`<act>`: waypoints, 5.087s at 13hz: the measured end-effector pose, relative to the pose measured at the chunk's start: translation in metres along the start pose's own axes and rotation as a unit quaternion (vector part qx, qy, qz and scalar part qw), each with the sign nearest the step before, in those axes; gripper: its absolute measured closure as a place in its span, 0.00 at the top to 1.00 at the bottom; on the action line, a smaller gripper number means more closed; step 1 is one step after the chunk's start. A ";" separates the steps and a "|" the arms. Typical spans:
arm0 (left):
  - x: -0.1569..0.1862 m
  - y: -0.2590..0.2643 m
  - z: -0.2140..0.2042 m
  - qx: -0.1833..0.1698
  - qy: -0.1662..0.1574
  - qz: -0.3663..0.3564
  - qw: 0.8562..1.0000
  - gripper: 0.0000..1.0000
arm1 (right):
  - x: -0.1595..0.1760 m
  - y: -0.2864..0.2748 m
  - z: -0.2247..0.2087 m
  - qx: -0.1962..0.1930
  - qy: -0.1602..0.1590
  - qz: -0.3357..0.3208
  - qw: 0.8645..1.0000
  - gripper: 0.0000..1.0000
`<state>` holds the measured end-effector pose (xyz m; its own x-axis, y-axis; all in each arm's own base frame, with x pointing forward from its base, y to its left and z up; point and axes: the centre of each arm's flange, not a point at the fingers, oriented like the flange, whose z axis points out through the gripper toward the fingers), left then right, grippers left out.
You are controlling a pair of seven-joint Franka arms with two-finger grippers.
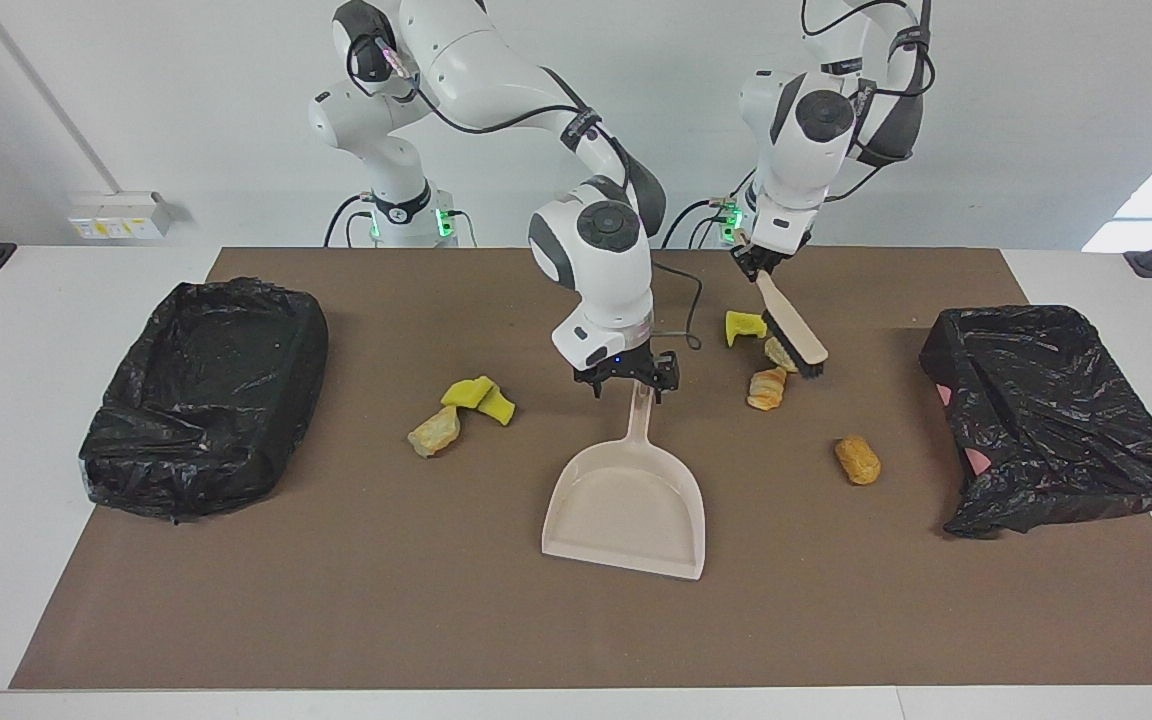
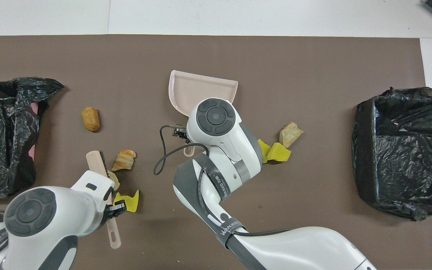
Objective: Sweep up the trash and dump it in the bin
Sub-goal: 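Lift the brush with the left gripper while the right gripper grasps the dustpan, then set the dustpan down near the bread with the right gripper, then sweep the bread chunks into the dustpan with the left gripper's brush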
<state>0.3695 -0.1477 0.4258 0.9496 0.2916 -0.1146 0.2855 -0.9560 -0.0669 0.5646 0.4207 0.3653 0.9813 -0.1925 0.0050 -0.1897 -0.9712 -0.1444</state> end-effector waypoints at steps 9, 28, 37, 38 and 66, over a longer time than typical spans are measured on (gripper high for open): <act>0.088 -0.133 0.008 -0.022 -0.023 0.114 0.993 0.26 | -0.008 -0.002 0.019 -0.010 -0.012 -0.027 1.000 0.37; 0.204 -0.083 0.035 -0.006 -0.021 0.420 0.907 0.26 | -0.038 0.134 -0.069 -0.034 -0.133 -0.671 0.729 0.32; 0.150 -0.081 -0.027 -0.012 -0.056 0.434 0.899 0.26 | -0.090 0.132 -0.016 -0.037 -0.130 -0.701 0.700 0.32; 0.153 -0.096 -0.023 -0.014 -0.054 0.416 0.908 0.26 | -0.091 0.133 -0.012 -0.041 -0.125 -0.704 0.698 0.32; 0.016 0.072 0.007 -0.001 -0.084 0.210 0.974 0.26 | -0.093 0.132 -0.001 -0.058 -0.120 -0.716 0.685 0.32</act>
<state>0.4044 -0.2113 0.4125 0.9484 -0.1235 -0.2922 -0.1224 -0.9922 0.0220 0.4482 0.3098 0.3465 0.1384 0.9847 -0.1056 0.9856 -0.1474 -0.0830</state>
